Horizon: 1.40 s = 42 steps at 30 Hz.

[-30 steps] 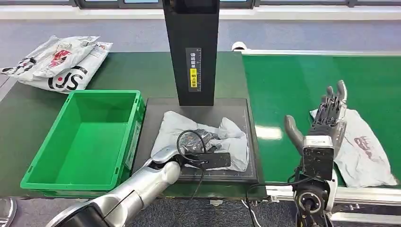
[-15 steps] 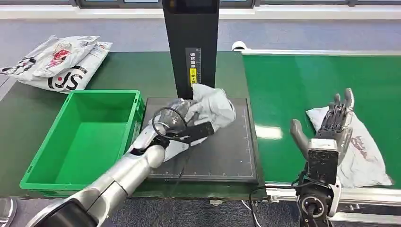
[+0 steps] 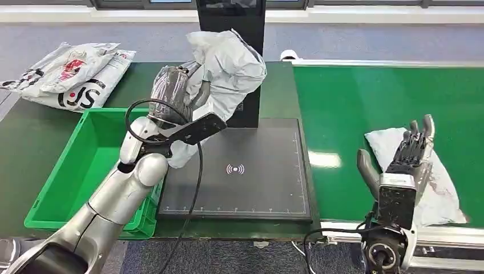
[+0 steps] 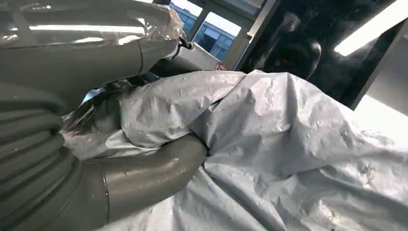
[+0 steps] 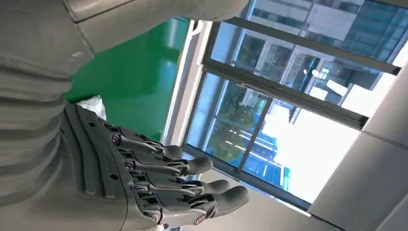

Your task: Moved the parcel from conveyor to table for the left to box.

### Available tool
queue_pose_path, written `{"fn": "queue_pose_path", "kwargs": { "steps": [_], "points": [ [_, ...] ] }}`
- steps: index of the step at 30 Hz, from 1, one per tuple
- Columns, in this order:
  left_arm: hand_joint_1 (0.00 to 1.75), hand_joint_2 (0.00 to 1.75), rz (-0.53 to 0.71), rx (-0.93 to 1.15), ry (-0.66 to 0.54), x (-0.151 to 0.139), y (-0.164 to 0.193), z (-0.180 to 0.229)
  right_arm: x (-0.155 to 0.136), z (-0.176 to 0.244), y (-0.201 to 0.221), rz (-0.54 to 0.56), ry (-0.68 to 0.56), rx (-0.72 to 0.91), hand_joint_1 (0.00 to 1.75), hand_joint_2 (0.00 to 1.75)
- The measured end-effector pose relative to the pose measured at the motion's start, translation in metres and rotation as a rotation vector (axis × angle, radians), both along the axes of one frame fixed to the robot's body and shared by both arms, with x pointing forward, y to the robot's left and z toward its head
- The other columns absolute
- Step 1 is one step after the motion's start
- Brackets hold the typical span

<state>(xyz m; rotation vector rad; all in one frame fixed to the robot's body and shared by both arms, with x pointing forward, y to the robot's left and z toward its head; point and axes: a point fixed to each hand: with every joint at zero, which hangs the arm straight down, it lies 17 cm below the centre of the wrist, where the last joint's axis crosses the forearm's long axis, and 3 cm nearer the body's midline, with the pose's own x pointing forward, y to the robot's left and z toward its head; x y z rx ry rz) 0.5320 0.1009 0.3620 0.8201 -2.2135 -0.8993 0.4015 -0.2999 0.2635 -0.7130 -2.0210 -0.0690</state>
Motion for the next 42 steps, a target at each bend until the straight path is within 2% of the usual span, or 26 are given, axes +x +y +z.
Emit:
{"fn": "queue_pose_path", "kwargs": {
  "steps": [25,27,29,30,31,33,34,36,42],
  "points": [
    [1.75,1.75,0.019,0.013,-0.011,-0.003,0.008,0.0,0.0,-0.001,0.0,-0.001,0.004,0.0,0.0,1.75],
    [1.75,1.75,0.268,0.097,0.036,0.0,0.078,-0.051,-0.002,-0.006,-0.002,-0.007,0.032,0.004,0.0,1.75],
    [1.75,1.75,0.584,0.143,-0.004,-0.02,0.195,-0.086,-0.015,-0.018,-0.009,-0.02,0.067,0.009,0.0,1.75],
    [1.75,1.75,0.719,0.139,0.038,-0.028,0.259,-0.107,-0.018,-0.022,-0.013,-0.026,0.079,0.008,0.0,1.75],
    [1.75,1.75,0.799,0.148,0.056,-0.039,0.305,-0.118,-0.021,-0.023,-0.018,-0.034,0.082,0.003,0.0,1.75],
    [1.75,1.75,0.885,0.218,0.028,-0.058,0.358,-0.113,-0.023,-0.02,-0.02,-0.036,0.075,-0.003,0.0,1.75],
    [1.75,1.75,0.939,0.24,0.035,-0.068,0.38,-0.112,-0.024,-0.019,-0.02,-0.034,0.075,-0.005,0.0,1.75],
    [1.75,1.75,0.996,0.261,0.071,-0.081,0.401,-0.121,-0.024,-0.019,-0.019,-0.033,0.077,-0.008,0.0,1.75],
    [1.75,1.75,1.07,0.258,0.093,-0.104,0.428,-0.126,-0.025,-0.016,-0.019,-0.035,0.07,-0.012,0.0,1.75]
  ]
}}
